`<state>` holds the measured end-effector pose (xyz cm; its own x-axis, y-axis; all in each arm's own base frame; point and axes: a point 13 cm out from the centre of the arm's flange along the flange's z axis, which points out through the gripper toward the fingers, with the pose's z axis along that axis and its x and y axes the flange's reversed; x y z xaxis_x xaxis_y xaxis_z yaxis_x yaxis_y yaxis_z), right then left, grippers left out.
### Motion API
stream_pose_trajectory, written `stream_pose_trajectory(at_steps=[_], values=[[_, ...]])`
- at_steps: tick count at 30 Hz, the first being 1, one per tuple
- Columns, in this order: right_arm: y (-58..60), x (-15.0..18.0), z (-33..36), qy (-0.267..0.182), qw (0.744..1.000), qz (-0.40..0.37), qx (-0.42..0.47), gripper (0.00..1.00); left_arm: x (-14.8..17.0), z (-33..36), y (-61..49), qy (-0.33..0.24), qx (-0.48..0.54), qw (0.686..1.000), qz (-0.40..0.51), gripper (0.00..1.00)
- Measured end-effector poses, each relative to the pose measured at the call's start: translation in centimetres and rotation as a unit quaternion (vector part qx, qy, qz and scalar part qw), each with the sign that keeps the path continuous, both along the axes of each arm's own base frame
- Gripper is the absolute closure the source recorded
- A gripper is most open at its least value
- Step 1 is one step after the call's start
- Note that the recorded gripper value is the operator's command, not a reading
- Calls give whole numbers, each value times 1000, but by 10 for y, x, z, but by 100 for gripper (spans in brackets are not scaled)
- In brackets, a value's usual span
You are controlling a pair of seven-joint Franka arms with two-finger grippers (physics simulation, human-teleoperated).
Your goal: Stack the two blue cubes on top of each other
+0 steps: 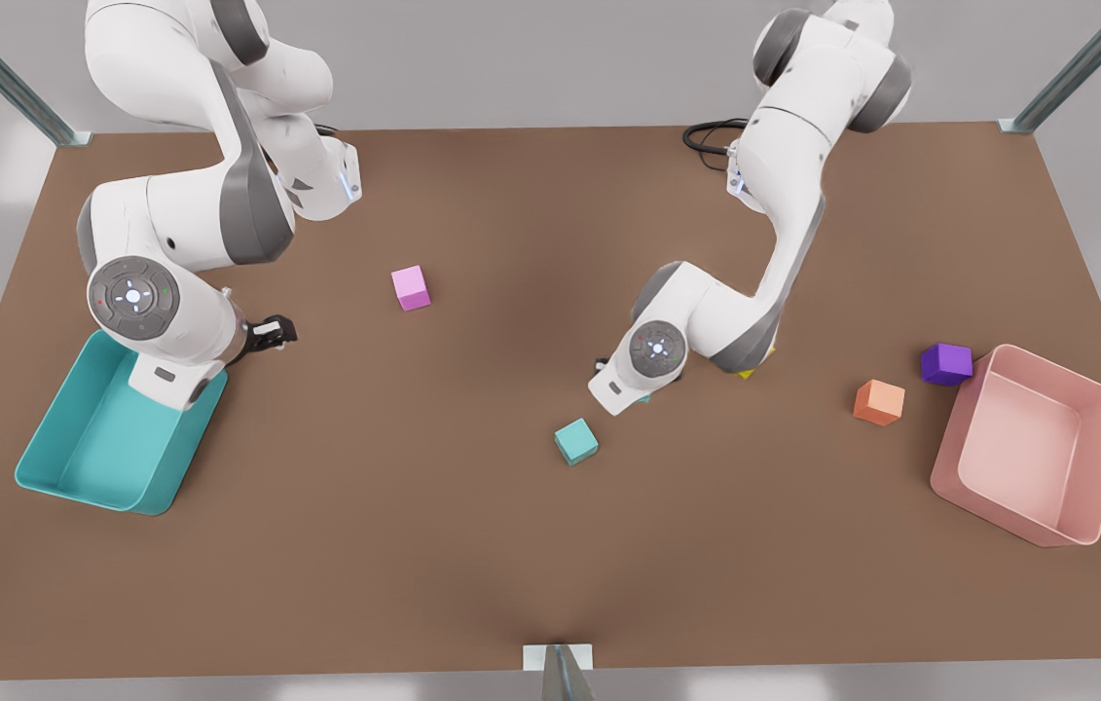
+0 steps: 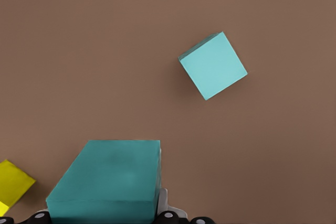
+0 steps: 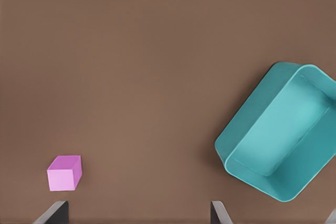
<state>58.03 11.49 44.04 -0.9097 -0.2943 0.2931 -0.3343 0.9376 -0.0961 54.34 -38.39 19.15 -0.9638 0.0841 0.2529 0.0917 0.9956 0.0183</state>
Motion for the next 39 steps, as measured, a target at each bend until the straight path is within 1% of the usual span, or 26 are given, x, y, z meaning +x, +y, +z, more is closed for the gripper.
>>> stream_pose_trajectory(at_steps=[3, 6, 8, 15, 22, 30, 31, 32, 39], values=[[0, 0, -1, 1, 1000, 2, 0, 0, 44, -30, -34, -31, -28, 999, 13, 34], [0, 1, -1, 1, 1000, 4, 0, 0, 63, -33, -54, -56, -47, 997, 20, 34], [-1, 1, -1, 1, 1000, 5, 0, 0, 69, -34, -63, -64, -57, 996, 25, 34], [0, 1, -2, 3, 1000, 8, 1, 0, 66, -49, -70, -58, -60, 996, 40, 34], [-1, 1, -3, 3, 1000, 10, 1, 0, 47, -69, -80, -33, -54, 997, 47, 34], [0, 1, -3, 3, 1000, 12, 1, 0, 52, -67, -81, -37, -55, 996, 58, 33], [-1, 1, -3, 3, 1000, 12, 1, 0, 53, -65, -82, -38, -56, 996, 59, 30], [0, 1, -3, 3, 1000, 12, 1, 0, 54, -63, -83, -40, -58, 996, 59, 0], [-1, 1, -3, 3, 1000, 13, 1, 0, 56, -60, -84, -41, -60, 995, 64, 0]])
